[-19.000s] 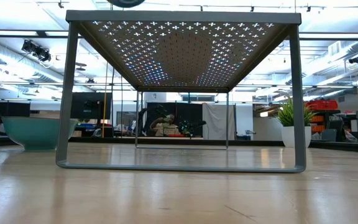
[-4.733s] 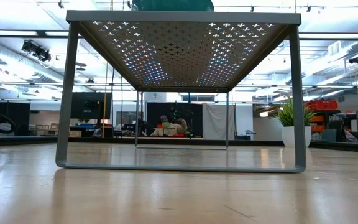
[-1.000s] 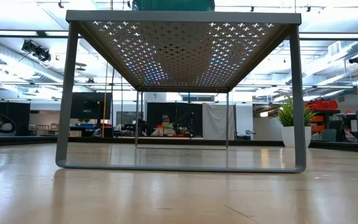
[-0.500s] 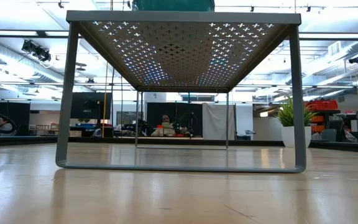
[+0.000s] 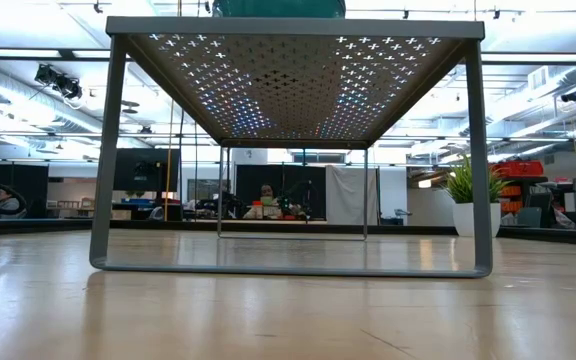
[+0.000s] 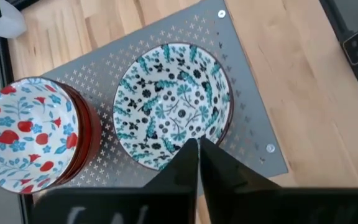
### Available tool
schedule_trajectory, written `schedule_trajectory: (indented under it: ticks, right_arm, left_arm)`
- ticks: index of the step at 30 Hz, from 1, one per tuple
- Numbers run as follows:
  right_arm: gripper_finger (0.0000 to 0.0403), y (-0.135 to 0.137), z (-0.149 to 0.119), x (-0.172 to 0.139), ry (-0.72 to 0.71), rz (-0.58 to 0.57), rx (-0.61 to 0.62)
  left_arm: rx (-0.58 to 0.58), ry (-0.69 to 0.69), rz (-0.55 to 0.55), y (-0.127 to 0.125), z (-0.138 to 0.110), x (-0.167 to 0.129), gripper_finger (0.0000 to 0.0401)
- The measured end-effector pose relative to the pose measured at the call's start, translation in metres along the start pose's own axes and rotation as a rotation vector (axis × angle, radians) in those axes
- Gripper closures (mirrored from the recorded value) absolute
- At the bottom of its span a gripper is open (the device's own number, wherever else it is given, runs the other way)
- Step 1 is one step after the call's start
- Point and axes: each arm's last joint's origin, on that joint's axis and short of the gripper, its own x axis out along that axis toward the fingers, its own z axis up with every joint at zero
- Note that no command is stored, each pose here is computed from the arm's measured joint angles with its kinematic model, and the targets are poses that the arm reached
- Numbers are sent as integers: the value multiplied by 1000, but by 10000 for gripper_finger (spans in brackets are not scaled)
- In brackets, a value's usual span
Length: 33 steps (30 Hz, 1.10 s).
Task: Pick & Place Mini bowls
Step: Put the top green bowl on top of the green bowl on the shelf
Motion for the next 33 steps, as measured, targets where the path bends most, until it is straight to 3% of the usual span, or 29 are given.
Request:
schedule_trajectory:
  ticks: [11, 14, 33]
  right_arm:
    - [374, 0, 0, 0, 0, 1, 0]
    - [374, 0, 0, 0, 0, 0, 0]
    - [374, 0, 0, 0, 0, 0, 0]
  left_arm:
    - [-66, -69, -23, -1, 7, 0, 397]
    - [-67, -58, -22, -1, 6, 12, 397]
    - [-158, -165, -10, -6, -40, 35, 400]
